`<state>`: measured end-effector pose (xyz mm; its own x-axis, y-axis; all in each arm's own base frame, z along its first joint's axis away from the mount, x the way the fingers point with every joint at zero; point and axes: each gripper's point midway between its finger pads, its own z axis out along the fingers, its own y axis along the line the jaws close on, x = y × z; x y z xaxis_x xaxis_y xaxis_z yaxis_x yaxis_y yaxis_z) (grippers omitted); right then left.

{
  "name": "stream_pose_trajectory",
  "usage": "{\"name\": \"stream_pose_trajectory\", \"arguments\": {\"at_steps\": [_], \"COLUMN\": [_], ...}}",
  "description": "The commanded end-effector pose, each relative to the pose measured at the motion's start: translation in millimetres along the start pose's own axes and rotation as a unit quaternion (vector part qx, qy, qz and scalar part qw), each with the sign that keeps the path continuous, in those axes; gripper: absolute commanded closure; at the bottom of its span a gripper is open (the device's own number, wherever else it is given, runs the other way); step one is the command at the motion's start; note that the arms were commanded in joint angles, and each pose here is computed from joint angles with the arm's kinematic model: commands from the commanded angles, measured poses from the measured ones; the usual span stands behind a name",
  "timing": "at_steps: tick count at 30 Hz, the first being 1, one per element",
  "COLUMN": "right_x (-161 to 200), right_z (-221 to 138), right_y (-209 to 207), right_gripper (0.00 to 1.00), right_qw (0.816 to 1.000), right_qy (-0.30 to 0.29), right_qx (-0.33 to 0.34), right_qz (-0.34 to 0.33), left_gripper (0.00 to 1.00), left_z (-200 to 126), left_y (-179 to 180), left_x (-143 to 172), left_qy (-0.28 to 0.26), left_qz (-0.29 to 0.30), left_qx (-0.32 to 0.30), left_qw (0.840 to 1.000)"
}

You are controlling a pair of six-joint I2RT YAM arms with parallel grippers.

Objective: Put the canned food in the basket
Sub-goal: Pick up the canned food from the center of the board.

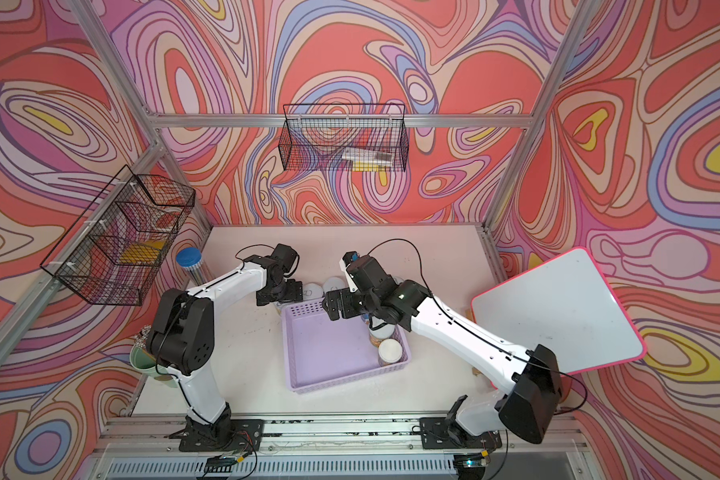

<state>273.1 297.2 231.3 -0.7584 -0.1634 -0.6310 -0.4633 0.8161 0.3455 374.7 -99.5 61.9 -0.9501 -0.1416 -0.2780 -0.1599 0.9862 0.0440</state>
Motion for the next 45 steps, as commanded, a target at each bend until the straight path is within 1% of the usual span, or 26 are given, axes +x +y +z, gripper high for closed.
{"name": "stream_pose_trajectory", "arguments": {"at_steps": [1, 3, 7, 13, 17, 21, 30, 37, 45], "right_x": [-1.7, -2.3, -3.5, -4.3, -3.7, -5.1, -19.5, -25.4, -34.7], "right_z": [4.2, 5.9, 8.8, 12.9, 14.8, 16.0, 16.0, 17.0, 12.1], "right_y": [4.9, 5.1, 8.0, 11.5, 12.9, 14.7, 32.0, 36.4, 38.0], "right_gripper": [0.02, 0.03, 0.03, 0.03, 0.03, 0.04, 0.04, 0.04, 0.04], "right_qw": [1.000, 1.000, 1.000, 1.000, 1.000, 1.000, 0.998, 0.998, 0.997], "right_qy": [-0.001, 0.000, 0.003, 0.009, 0.013, 0.013, -0.013, -0.019, -0.037], "right_qx": [-0.008, -0.009, -0.012, -0.013, -0.013, -0.017, -0.059, -0.065, -0.066], "right_qz": [-0.005, -0.004, -0.005, -0.009, -0.010, -0.009, 0.000, 0.004, 0.004], "left_gripper": [0.04, 0.04, 0.09, 0.12, 0.16, 0.18, 0.23, 0.25, 0.27], "left_z": [-10.6, -11.3, -9.6, -6.6, -5.7, -4.0, -2.7, -16.8, -51.0], "left_y": [10.3, 14.3, 17.9, 17.6, 17.6, 16.5, 22.2, 32.7, 40.2], "left_x": [10.2, 13.3, 15.2, 12.4, 10.9, 12.1, 14.9, 8.1, -6.5], "left_qy": [0.003, 0.003, 0.007, 0.010, 0.010, 0.014, 0.016, -0.001, -0.036], "left_qz": [0.000, 0.001, 0.005, -0.001, -0.006, -0.008, -0.006, -0.005, 0.003], "left_qx": [-0.008, -0.015, -0.022, -0.013, -0.004, 0.002, -0.003, -0.014, -0.020], "left_qw": [1.000, 1.000, 1.000, 1.000, 1.000, 1.000, 1.000, 1.000, 0.999]}}
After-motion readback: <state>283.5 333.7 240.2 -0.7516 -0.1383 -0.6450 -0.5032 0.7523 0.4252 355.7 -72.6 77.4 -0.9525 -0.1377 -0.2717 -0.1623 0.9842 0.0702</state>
